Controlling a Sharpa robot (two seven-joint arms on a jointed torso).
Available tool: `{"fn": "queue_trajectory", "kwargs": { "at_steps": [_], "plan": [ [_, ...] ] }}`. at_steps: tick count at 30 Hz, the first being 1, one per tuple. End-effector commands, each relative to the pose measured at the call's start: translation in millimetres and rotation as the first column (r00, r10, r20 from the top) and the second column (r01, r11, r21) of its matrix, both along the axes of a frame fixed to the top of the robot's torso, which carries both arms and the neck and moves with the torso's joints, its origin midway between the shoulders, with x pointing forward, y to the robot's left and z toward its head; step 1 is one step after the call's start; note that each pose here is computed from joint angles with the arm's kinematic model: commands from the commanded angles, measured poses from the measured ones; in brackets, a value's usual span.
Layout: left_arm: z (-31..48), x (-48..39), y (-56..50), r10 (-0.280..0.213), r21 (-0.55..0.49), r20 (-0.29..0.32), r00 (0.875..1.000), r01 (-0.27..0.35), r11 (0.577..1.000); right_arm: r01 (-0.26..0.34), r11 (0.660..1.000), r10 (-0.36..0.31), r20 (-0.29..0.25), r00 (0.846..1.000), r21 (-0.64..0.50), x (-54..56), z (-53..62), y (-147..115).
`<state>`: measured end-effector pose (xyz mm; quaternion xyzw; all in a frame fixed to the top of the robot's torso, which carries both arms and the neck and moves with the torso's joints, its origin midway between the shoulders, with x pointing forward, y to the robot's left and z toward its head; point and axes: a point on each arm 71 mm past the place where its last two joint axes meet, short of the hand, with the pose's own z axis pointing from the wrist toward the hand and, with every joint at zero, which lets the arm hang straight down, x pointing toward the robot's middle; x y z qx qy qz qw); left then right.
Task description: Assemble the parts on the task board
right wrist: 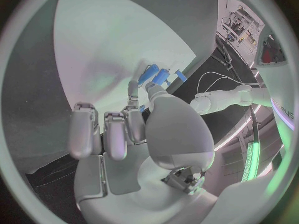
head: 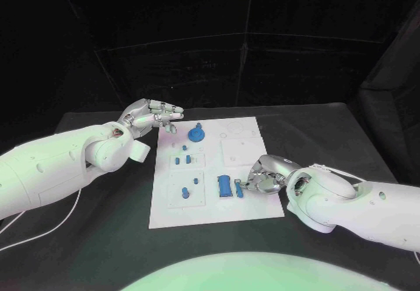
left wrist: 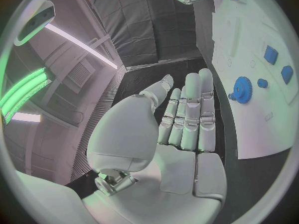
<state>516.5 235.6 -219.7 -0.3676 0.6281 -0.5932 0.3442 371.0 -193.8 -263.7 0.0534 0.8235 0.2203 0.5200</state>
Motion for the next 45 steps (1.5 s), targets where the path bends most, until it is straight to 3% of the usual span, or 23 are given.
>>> {"fn": "queue_trajectory", "kwargs": {
  "at_steps": [1, 7, 17, 32, 45],
  "plan": [
    [1.0, 0.0, -0.6, -0.009, -0.008, -0.001, 1.000, 0.009, 1.000, -0.102, 0.994, 0.104, -0.067, 0.992, 0.033, -6.4, -1.7, 2],
    [1.0, 0.1, -0.2, -0.009, -0.008, -0.001, 1.000, 0.009, 1.000, -0.129, 0.991, 0.130, -0.109, 0.985, 0.021, -12.4, -2.0, -5],
    [0.9, 0.4, 0.4, -0.008, -0.008, -0.001, 1.000, 0.008, 1.000, -0.118, 0.993, 0.119, -0.109, 0.987, 0.021, -11.7, -2.4, -7],
    [0.7, 0.6, 0.7, -0.008, -0.007, -0.001, 1.000, 0.008, 1.000, -0.032, 0.999, 0.032, -0.057, 0.998, -0.001, 1.3, -5.7, -6],
    [0.4, 0.7, -0.7, -0.011, -0.007, -0.003, 1.000, 0.011, 1.000, -0.023, 0.999, 0.020, -0.071, 0.997, -0.034, 8.2, -11.6, 1]
  ]
}}
